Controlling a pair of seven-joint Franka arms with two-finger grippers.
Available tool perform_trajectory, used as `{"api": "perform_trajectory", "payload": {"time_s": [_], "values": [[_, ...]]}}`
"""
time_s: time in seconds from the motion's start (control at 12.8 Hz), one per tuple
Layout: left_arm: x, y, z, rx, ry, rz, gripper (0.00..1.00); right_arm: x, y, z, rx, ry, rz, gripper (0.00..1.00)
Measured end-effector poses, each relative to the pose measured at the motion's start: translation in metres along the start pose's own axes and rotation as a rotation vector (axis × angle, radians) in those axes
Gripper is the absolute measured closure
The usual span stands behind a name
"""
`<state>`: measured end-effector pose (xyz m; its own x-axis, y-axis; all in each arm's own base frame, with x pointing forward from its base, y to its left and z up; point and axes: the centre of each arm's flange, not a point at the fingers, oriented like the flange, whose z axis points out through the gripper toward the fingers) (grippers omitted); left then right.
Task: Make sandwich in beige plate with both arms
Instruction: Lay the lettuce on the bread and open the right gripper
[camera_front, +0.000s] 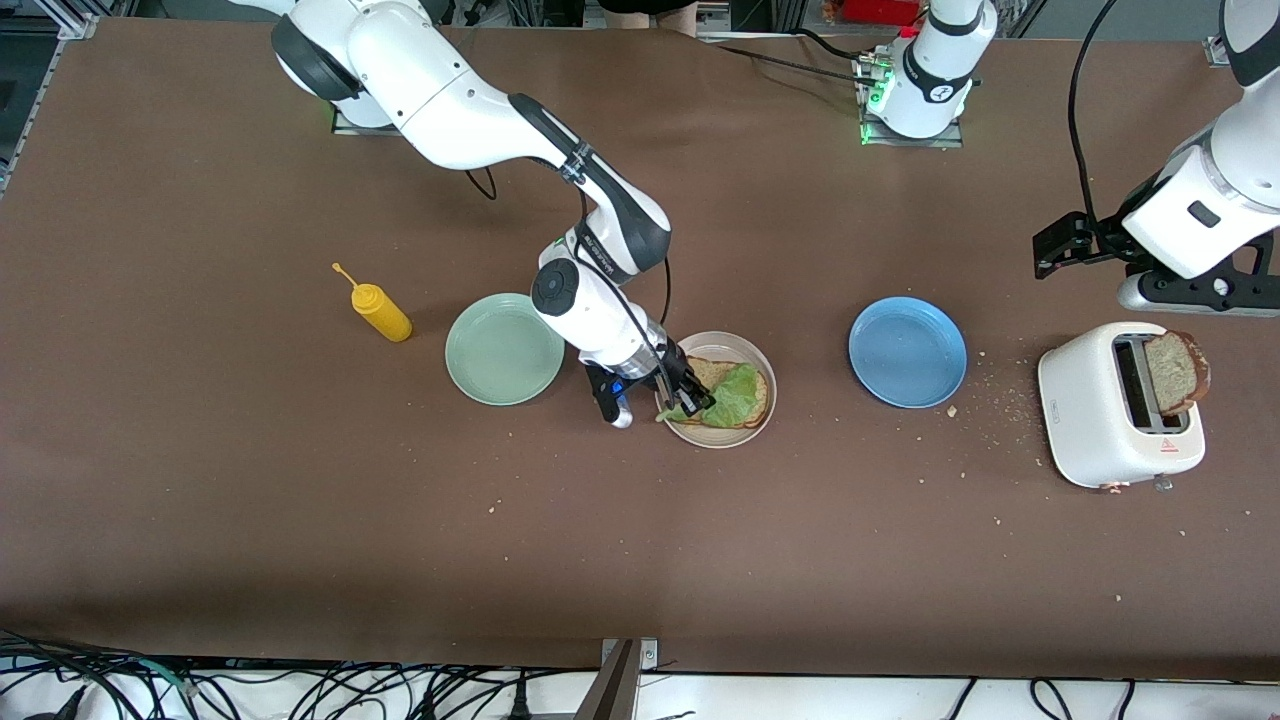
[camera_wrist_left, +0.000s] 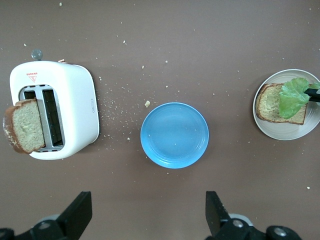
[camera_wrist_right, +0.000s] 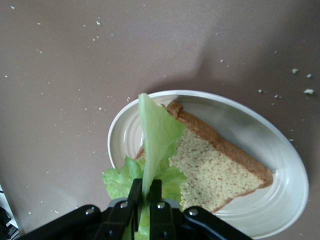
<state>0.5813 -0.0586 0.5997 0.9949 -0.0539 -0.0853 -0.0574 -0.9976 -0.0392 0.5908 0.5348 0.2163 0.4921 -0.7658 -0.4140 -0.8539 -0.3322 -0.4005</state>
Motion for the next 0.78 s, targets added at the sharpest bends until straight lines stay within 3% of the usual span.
{"api": "perform_trajectory", "payload": {"time_s": [0.16, 0.23, 0.78], "values": [[0.0000, 0.0000, 0.0000, 0.000, 0.000, 0.000, 0.00, 0.0004, 0.0002, 0.0005, 0.000, 0.000, 0.005, 0.90], [0.0000, 0.0000, 0.0000, 0.000, 0.000, 0.000, 0.00, 0.0005, 0.0003, 0.0006, 0.000, 0.000, 0.008, 0.82], [0.0000, 0.0000, 0.0000, 0.000, 0.000, 0.000, 0.00, -0.0058, -0.0040, -0.0024, 0.007, -0.008, 0.008, 0.06]]}}
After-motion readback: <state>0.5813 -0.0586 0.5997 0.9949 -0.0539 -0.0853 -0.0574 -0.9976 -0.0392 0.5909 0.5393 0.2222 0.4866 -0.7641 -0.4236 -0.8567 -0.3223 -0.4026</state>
